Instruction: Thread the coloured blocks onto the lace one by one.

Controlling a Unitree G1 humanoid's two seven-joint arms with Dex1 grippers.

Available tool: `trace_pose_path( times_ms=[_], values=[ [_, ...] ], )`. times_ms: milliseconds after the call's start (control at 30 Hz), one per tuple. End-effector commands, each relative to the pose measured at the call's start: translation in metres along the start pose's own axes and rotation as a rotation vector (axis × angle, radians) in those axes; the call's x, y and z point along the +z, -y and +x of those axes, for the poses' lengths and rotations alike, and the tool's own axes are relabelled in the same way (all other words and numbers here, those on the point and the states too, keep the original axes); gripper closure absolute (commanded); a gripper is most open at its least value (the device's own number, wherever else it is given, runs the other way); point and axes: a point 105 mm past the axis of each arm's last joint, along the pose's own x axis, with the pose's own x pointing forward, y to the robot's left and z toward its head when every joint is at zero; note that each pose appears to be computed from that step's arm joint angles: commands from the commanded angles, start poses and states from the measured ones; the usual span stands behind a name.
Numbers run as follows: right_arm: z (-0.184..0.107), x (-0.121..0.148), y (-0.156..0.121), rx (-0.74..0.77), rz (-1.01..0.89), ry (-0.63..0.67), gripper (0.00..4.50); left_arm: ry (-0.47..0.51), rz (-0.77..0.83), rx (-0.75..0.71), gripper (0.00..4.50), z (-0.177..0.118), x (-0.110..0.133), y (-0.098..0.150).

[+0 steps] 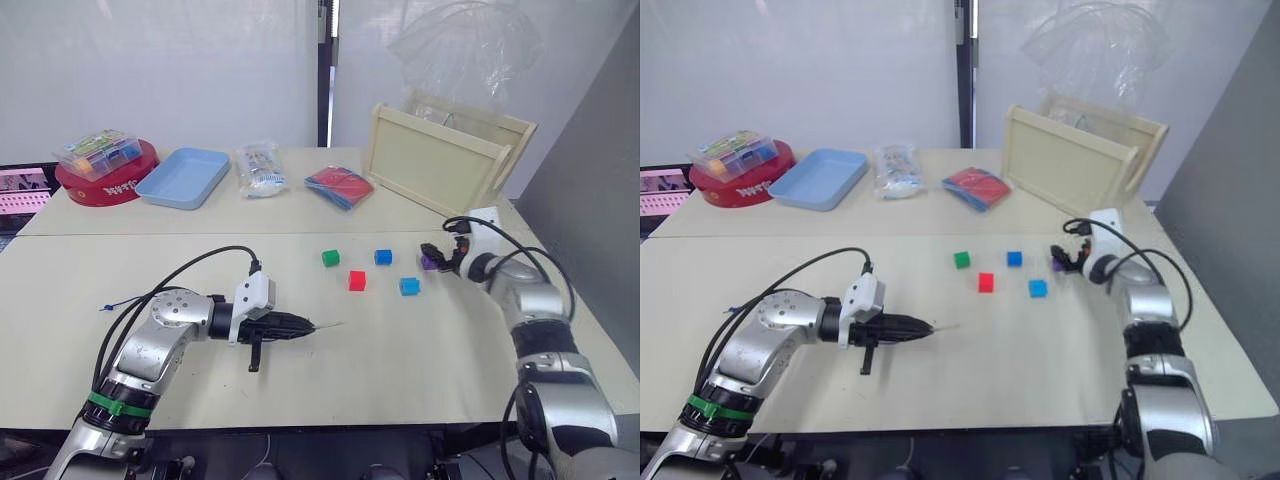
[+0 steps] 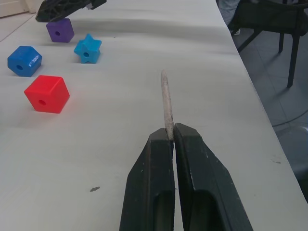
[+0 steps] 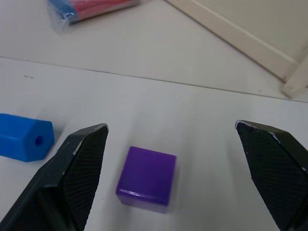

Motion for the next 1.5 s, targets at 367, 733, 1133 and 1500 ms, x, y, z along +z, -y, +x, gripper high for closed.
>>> trace_pose_path(
  times_ms=[367, 733, 1133, 1500],
  values=[
    [0.008, -0.013, 0.001, -0.063, 0.035, -0.012, 1.86, -0.004, 0.02, 0.013, 4.5, -0.003, 0.002, 0.005],
    [-0.025, 0.049, 0.004, 0.019, -0.004, 0.174, 3.32, 0.01, 0.027, 0.01, 4.5, 0.002, 0.001, 0.001],
    [-0.118, 0.014, -0.115, 0.246, 0.162, 0.264, 3.32, 0.009, 0.032, -0.052, 4.5, 0.005, -0.009, -0.002],
    [-0.121, -0.069, -0.127, -0.015, 0.224, 0.032, 3.32, -0.068, 0.058, -0.118, 4.5, -0.003, -0.027, -0.007]
  ],
)
